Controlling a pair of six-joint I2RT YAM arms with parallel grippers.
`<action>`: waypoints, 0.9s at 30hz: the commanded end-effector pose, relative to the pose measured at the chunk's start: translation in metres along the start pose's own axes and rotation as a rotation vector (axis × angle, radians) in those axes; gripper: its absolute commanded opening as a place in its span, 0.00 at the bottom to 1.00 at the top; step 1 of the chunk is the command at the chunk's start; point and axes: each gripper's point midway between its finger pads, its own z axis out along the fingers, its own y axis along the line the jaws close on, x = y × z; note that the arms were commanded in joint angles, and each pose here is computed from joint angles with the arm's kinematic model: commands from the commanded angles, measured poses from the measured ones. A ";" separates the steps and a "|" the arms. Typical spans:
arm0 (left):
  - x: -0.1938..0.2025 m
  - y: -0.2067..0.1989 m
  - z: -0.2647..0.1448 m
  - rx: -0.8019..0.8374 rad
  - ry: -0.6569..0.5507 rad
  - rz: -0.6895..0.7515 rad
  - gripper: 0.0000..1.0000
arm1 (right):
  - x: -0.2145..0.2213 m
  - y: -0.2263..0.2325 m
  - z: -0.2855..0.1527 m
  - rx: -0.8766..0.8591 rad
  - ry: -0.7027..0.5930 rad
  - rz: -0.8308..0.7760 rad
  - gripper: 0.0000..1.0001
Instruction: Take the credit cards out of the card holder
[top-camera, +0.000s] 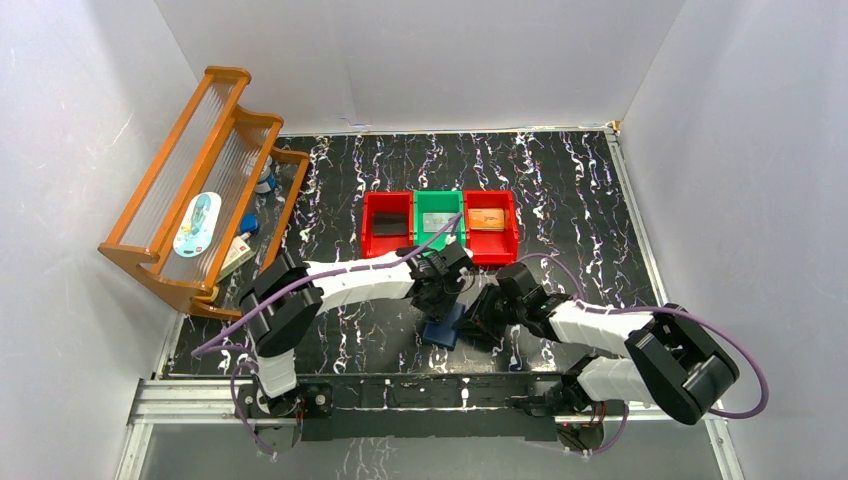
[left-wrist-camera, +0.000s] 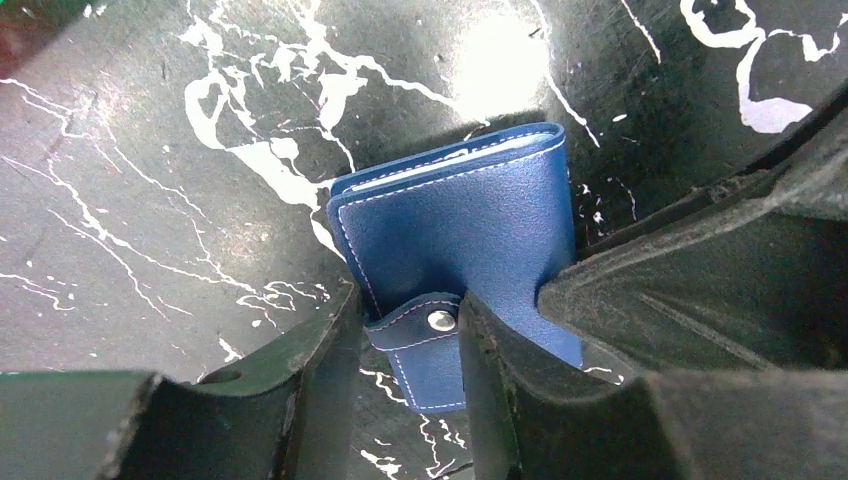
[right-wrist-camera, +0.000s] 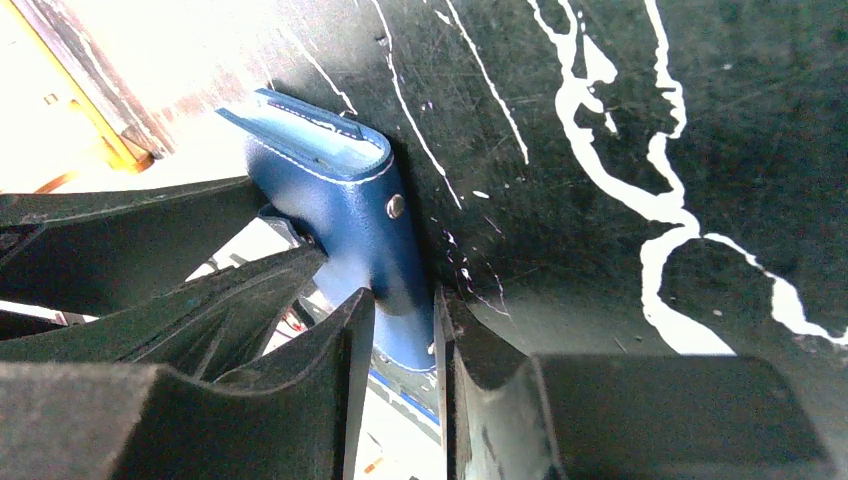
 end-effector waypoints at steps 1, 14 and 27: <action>0.015 -0.004 -0.014 0.091 0.036 -0.040 0.08 | -0.004 -0.056 -0.001 0.245 -0.035 -0.011 0.38; 0.009 0.000 -0.021 0.194 -0.008 -0.166 0.00 | -0.012 0.029 -0.006 0.041 -0.005 -0.195 0.55; 0.008 0.019 -0.032 0.224 -0.058 -0.252 0.01 | -0.002 -0.028 0.015 0.386 -0.015 -0.196 0.42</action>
